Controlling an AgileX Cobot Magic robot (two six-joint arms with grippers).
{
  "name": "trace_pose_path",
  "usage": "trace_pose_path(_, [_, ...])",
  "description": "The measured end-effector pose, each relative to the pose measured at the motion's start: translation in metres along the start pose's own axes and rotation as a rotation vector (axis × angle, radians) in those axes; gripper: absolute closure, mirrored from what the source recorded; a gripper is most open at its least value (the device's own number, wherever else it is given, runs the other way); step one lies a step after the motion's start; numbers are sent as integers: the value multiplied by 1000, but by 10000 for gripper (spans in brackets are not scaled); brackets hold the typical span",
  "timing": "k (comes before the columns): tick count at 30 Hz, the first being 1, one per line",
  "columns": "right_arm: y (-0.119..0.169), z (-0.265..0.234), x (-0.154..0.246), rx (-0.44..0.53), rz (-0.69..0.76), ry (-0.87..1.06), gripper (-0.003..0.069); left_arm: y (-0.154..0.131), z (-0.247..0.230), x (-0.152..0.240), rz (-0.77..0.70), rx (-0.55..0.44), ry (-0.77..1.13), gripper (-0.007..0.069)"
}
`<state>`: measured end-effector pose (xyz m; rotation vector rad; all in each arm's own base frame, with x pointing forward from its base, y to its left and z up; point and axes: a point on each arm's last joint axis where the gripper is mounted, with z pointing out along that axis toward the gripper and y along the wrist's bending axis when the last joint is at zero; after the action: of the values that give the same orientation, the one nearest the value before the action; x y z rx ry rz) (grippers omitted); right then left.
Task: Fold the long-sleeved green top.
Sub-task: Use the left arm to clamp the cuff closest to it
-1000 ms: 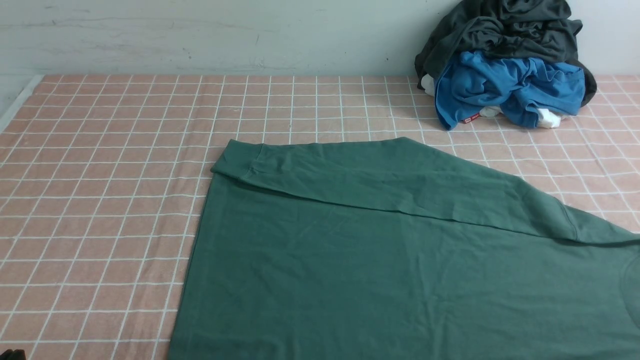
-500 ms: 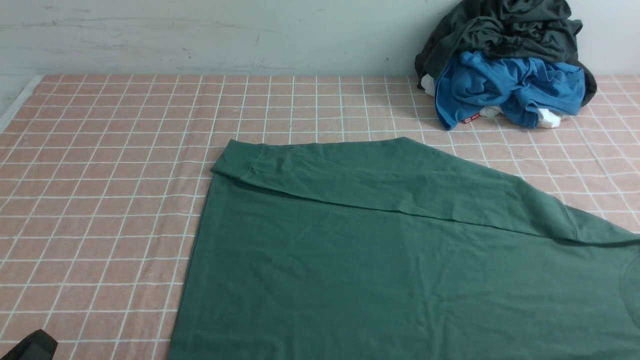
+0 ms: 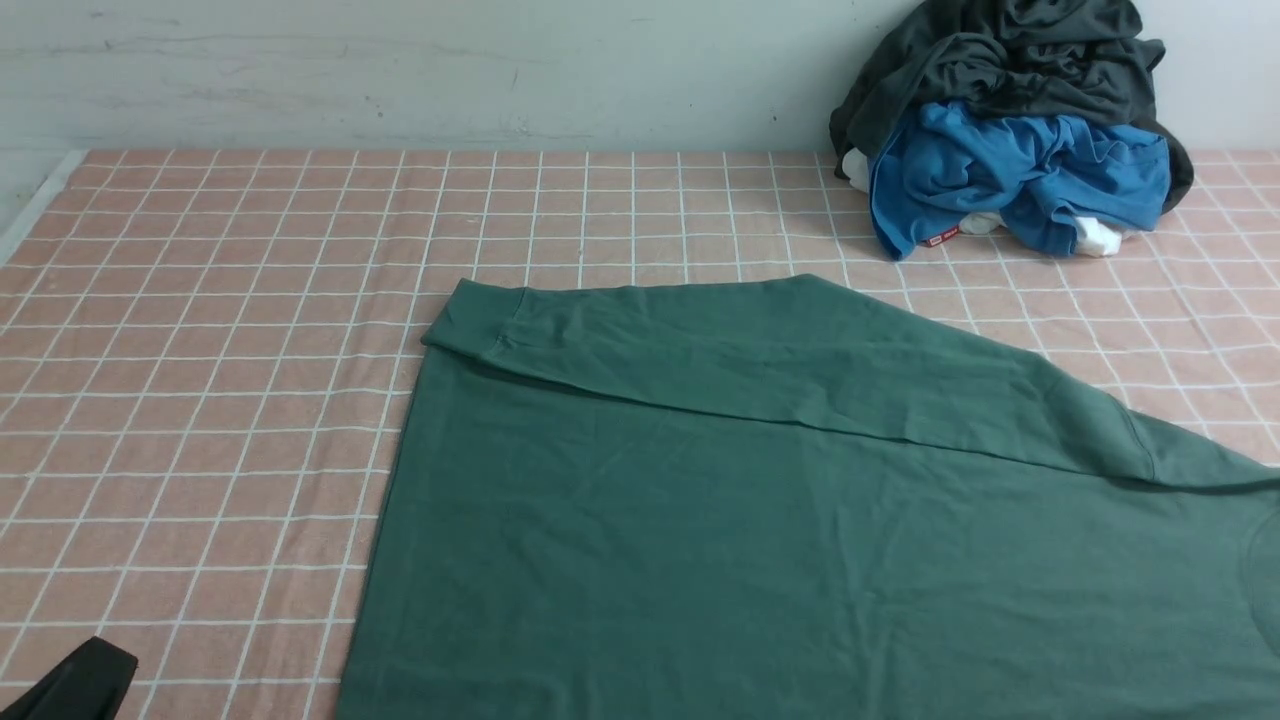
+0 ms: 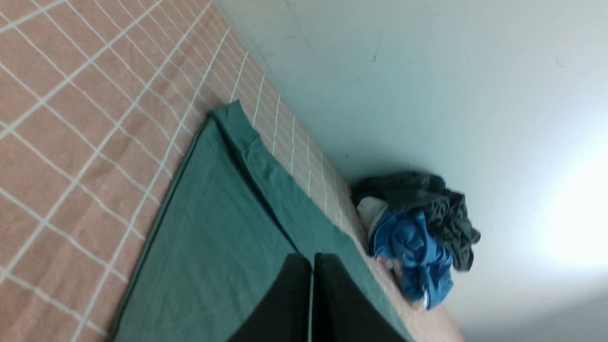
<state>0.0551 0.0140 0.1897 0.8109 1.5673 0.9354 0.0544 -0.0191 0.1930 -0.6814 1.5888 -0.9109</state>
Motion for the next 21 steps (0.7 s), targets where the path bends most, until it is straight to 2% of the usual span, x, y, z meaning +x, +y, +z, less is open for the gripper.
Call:
trace_pose_path(4, [1,-1,2,8,-120,31,673,-28,-8,-5,251,79,66,628])
trace_pose_path(6, [15,-5,-3,-14,-272,39,673,-50,-16,-11,420,132,95,628])
trace_pose_path(8, [35,-9,-14,-35,-412,11,673,-64,-16,-16,509,128,160,628])
trace_pose_path(9, [41,-10,-16,-44,-429,3,673,-67,-17,-17,528,127,173,628])
trace_pose_path(12, [87,-5,-44,17,-705,32,673,-88,-4,-34,693,10,375,628])
trace_pose_path(15, [121,12,-65,110,-885,147,673,-102,13,-53,811,-106,541,628])
trace_pose_path(16, [125,15,-69,120,-902,156,673,-101,16,-55,823,-126,563,628])
trace_pose_path(19, [150,42,-78,196,-980,416,673,-111,37,-69,931,-220,797,622])
trace_pose_path(20, [152,41,-78,190,-983,424,673,-111,38,-70,936,-223,813,622])
trace_pose_path(21, [158,51,-72,187,-1009,580,673,-109,49,-67,972,-246,944,604])
